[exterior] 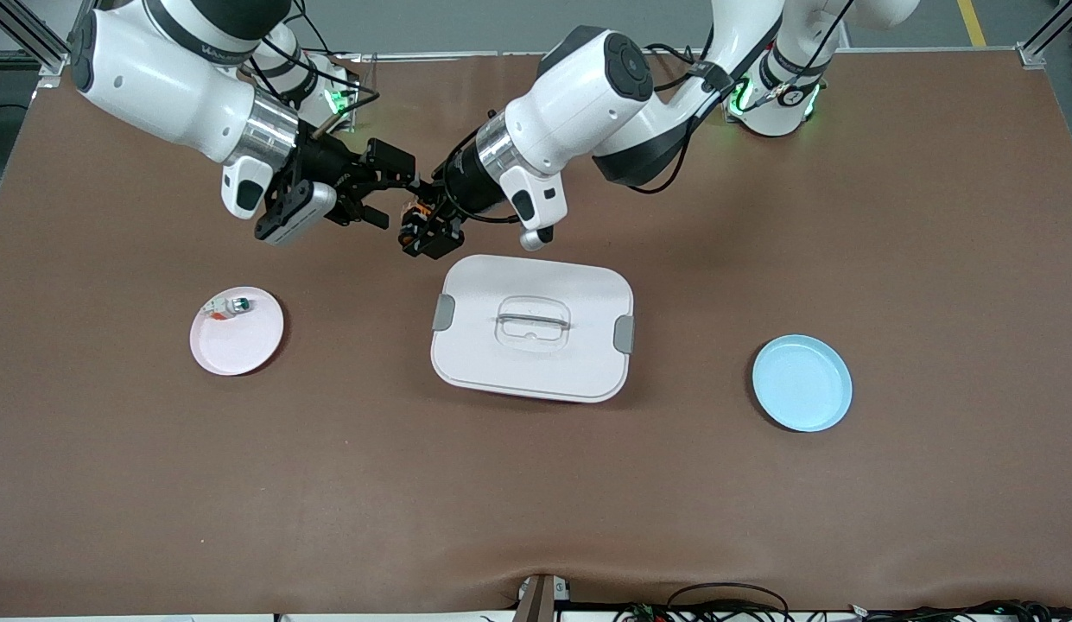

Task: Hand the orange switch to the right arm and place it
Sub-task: 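Bring the left gripper with the switch toward the right gripper above the box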

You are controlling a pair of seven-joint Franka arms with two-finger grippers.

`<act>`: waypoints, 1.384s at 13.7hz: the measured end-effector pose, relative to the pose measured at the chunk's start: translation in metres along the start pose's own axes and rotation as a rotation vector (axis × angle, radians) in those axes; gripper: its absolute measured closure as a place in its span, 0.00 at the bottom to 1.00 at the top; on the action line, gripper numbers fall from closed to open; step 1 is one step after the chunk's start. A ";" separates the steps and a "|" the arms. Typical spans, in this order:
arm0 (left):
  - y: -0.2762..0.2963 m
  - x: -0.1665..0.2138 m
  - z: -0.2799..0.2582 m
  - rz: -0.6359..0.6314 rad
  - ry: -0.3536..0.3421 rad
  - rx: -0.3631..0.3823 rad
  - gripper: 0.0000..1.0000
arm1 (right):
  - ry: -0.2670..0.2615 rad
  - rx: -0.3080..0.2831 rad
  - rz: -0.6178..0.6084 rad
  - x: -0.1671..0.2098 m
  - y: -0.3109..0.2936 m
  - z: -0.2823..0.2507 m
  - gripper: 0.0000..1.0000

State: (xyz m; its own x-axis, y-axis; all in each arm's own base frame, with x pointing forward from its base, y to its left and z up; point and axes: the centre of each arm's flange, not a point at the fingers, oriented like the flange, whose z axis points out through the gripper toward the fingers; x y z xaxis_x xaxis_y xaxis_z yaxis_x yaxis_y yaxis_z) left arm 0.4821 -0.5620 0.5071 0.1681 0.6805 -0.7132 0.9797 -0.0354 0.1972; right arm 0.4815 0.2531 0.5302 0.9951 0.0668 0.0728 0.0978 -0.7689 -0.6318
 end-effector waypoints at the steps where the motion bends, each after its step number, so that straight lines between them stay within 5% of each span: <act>1: 0.000 0.000 0.000 0.000 0.000 0.000 0.28 | 0.000 0.000 0.000 0.000 0.000 0.000 0.00; 19: -0.016 -0.017 0.005 0.025 -0.012 0.018 0.28 | 0.034 -0.007 0.008 0.007 0.005 0.004 0.01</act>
State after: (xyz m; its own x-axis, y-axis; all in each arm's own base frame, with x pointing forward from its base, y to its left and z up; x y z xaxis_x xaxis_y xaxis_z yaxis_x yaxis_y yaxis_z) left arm 0.4637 -0.5768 0.5122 0.1935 0.6703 -0.7164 0.9770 -0.0649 0.2031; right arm 0.4891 0.2524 0.5244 0.9948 0.0391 0.0942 0.0898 -0.7737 -0.6272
